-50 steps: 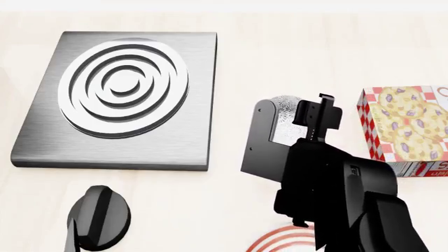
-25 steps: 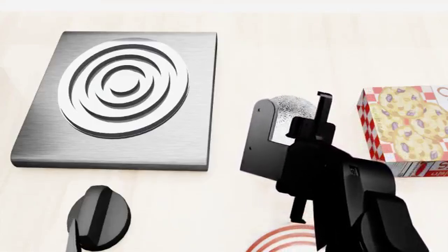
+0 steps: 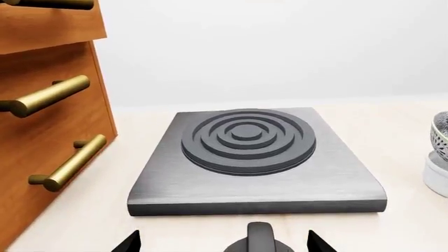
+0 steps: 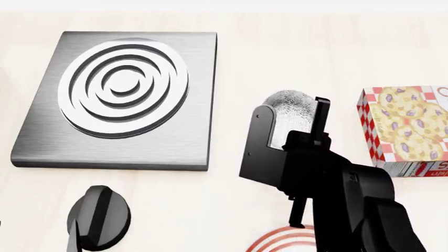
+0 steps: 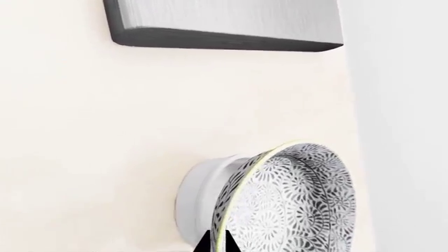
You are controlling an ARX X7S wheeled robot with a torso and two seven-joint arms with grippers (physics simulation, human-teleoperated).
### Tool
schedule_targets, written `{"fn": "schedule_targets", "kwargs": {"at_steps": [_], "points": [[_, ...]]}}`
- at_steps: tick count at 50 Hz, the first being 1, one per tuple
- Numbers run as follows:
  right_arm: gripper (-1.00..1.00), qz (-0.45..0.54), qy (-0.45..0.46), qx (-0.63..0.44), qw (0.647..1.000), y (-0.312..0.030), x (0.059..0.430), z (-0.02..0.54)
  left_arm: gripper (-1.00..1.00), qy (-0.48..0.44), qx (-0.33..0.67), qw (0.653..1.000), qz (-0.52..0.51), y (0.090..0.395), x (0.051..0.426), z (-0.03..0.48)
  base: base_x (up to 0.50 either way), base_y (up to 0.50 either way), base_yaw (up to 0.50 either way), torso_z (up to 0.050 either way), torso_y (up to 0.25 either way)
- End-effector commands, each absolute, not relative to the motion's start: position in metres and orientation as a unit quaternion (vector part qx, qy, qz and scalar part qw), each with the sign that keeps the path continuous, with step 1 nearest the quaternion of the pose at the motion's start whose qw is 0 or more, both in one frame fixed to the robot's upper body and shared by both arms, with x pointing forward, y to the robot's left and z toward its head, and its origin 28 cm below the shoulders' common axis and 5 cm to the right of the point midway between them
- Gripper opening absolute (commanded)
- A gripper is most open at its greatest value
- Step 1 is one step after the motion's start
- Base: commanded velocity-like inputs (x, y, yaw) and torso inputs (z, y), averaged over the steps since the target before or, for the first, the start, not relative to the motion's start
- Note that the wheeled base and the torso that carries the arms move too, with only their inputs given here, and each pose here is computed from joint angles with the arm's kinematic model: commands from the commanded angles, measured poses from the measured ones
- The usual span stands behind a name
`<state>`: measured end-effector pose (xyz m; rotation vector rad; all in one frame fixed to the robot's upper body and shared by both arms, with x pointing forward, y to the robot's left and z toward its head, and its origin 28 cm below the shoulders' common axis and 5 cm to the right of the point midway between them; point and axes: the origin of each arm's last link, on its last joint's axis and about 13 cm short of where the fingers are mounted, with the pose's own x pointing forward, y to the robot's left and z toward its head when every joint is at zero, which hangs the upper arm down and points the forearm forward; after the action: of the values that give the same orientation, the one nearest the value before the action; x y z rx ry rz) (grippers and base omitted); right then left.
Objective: Pick the akita bowl on the ramekin and place it on the plate.
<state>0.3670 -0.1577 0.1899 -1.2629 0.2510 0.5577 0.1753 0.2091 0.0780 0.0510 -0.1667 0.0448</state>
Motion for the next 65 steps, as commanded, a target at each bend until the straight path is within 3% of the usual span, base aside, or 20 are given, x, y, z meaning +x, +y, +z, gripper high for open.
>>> {"fn": "schedule_targets", "kwargs": {"at_steps": [1,13,29,38,65], "points": [[-1.0,0.25,0.097,-0.589,0.763,-0.157,0.363,0.201,1.0,-0.083,0.025,0.996,0.023,0.209,0.175,0.078,0.0,0.0,0.0,0.0,0.0],[-1.0,0.239,0.069,-0.609,0.753,-0.157,0.353,0.237,1.0,-0.084,0.022,0.996,0.023,0.209,0.176,0.079,0.0,0.0,0.0,0.0,0.0],[-1.0,0.31,0.12,-0.639,0.694,-0.153,0.292,0.241,1.0,-0.086,0.021,0.996,0.024,0.21,0.175,0.081,0.0,0.0,0.0,0.0,0.0],[-1.0,0.327,0.125,-0.646,0.678,-0.156,0.261,0.229,1.0,-0.087,0.021,0.996,0.025,0.21,0.174,0.081,0.0,0.0,0.0,0.0,0.0],[-1.0,0.349,0.154,-0.638,0.669,-0.166,0.196,0.215,1.0,-0.086,0.022,0.996,0.024,0.209,0.175,0.08,0.0,0.0,0.0,0.0,0.001]]}}
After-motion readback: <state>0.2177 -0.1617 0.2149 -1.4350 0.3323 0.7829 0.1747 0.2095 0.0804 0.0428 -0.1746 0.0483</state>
